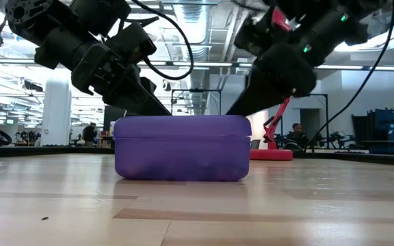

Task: Pick & place school supplies into a supply box
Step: Close the purple supply box

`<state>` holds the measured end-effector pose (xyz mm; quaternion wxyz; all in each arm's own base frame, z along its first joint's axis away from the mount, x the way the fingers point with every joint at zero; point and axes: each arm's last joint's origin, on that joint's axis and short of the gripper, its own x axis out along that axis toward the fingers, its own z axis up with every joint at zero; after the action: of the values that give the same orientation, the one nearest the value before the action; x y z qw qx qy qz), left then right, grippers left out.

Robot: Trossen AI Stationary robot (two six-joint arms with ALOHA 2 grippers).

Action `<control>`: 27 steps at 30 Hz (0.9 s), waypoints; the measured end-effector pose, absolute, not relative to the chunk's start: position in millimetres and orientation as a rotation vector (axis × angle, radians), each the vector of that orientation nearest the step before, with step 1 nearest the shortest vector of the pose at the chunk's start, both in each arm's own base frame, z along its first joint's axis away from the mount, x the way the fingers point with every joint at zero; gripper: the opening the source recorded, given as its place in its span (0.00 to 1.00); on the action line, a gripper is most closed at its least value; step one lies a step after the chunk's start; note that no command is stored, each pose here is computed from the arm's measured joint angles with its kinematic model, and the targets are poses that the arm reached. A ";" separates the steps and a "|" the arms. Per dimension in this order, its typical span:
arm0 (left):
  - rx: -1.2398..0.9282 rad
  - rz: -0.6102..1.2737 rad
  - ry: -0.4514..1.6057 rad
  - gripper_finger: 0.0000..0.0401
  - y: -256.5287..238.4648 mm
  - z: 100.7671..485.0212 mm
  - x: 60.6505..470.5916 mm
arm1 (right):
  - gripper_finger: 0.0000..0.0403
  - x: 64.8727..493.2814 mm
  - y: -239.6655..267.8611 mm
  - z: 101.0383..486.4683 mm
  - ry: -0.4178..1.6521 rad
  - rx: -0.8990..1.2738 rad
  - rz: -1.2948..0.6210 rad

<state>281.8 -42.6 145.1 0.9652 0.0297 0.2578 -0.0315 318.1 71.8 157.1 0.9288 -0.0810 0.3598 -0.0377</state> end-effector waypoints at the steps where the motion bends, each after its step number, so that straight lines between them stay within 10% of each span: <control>1: 0.058 -0.062 0.522 0.40 -42.5 145.1 281.8 | 0.26 319.6 71.2 152.8 0.747 -0.156 -0.075; 27: 0.077 -0.044 0.536 0.40 -41.0 145.6 280.5 | 0.26 301.9 76.7 172.7 0.766 -0.210 -0.146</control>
<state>280.5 -41.0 145.6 0.9633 0.0382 0.2649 -0.0219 301.9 76.7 172.7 0.9197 -0.1020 0.3725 -0.0709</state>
